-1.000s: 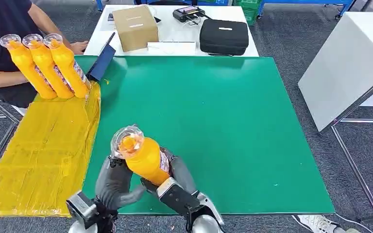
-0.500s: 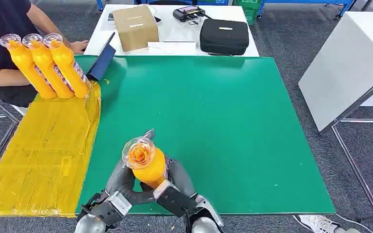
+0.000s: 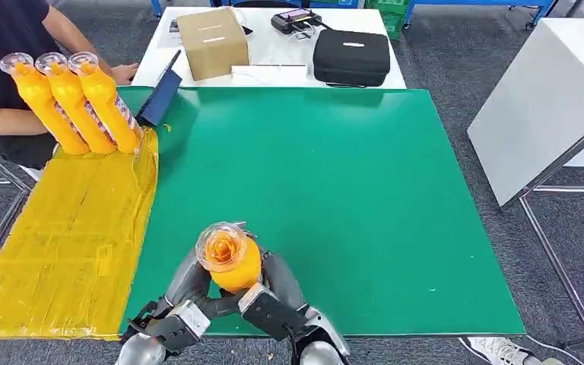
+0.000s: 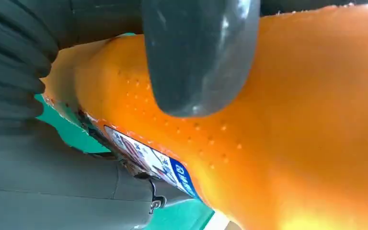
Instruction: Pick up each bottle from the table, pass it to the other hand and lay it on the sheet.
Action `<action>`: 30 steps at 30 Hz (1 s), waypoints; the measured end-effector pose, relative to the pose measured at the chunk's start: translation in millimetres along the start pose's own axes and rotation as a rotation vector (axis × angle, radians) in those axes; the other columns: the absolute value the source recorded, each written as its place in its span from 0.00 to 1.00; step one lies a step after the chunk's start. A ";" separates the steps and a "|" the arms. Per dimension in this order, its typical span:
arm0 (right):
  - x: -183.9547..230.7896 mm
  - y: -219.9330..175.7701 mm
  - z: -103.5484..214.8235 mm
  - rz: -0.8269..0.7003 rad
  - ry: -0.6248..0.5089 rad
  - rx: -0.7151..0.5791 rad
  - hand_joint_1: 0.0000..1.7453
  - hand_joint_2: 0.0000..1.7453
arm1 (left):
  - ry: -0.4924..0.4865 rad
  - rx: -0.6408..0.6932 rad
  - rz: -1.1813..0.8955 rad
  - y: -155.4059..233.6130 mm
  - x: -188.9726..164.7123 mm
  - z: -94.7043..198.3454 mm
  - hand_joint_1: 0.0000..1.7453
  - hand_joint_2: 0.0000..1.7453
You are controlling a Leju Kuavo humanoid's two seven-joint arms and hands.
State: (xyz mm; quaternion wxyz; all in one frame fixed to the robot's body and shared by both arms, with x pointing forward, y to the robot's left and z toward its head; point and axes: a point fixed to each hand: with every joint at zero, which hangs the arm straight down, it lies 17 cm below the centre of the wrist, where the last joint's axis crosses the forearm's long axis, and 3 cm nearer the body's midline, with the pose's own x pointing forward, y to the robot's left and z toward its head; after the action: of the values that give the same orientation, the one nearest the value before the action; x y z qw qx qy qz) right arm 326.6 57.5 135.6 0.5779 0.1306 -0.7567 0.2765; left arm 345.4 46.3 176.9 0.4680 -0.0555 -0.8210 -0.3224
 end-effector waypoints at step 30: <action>-22.6 -54.8 48.2 0.149 0.050 -0.094 0.00 0.00 | 0.134 0.496 -1.190 134.8 0.6 42.6 1.00 1.00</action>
State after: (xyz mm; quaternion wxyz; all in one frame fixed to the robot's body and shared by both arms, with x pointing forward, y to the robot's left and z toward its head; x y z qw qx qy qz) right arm 323.1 -17.3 120.3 0.5797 0.0397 -0.7618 0.2863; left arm 366.9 176.9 226.6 0.2586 0.5387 -0.7306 -0.3303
